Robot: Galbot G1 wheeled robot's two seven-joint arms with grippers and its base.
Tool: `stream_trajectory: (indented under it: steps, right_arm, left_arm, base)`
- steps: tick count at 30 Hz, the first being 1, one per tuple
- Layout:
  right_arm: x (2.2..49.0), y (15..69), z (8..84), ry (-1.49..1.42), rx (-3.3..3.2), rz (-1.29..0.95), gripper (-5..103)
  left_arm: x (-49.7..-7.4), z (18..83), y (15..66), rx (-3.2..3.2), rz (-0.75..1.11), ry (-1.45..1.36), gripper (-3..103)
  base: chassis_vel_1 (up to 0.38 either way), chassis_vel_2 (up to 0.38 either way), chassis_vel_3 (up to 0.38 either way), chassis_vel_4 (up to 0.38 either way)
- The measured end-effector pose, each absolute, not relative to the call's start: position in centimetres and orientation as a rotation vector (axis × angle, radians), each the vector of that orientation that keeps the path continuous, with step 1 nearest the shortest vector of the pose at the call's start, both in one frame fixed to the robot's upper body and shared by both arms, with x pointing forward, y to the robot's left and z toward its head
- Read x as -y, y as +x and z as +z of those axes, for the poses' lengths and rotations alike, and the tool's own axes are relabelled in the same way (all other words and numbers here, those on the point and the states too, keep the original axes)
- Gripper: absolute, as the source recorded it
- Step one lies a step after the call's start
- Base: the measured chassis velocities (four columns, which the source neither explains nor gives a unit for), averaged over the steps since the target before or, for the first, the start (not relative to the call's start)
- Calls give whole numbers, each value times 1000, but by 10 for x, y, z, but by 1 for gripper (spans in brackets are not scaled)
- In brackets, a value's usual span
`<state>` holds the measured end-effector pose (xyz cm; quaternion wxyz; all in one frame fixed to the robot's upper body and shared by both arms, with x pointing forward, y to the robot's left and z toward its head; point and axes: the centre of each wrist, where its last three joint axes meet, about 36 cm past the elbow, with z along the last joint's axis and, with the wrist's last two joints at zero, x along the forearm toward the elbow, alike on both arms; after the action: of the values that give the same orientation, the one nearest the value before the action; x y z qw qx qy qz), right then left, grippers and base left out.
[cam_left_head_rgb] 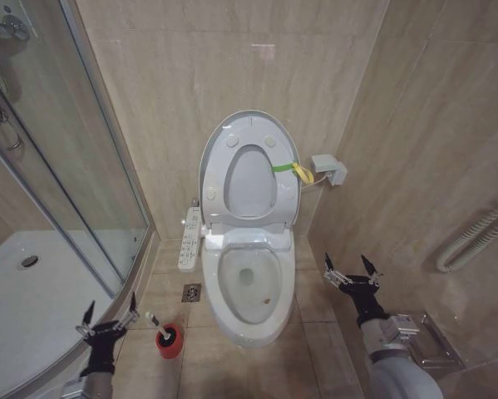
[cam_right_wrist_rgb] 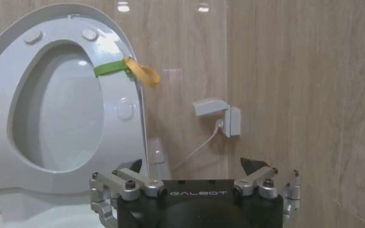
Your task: Open the toilet lid, clean the toilet bowl with a toilet brush, close the toilet lid, and flush.
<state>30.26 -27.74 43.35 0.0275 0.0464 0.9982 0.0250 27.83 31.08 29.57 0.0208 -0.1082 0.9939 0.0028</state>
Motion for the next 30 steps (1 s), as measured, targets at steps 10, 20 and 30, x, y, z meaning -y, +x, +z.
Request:
stream_trajectory:
  steps: [10, 20, 30]
  right_arm:
    - [277, 303, 434, 143, -3082, 77, 100]
    - [277, 303, 434, 143, -3082, 77, 100]
    - [277, 303, 434, 143, -3082, 77, 100]
  left_arm:
    - [-321, 236, 300, -3137, 15, -299, 103]
    - [-304, 199, 315, -3187, -64, -178, 97]
    - [-312, 170, 316, -3225, -45, -169, 97]
  base:
    - [0, 0, 0, 0]
    - [0, 0, 0, 0]
    - [0, 0, 0, 0]
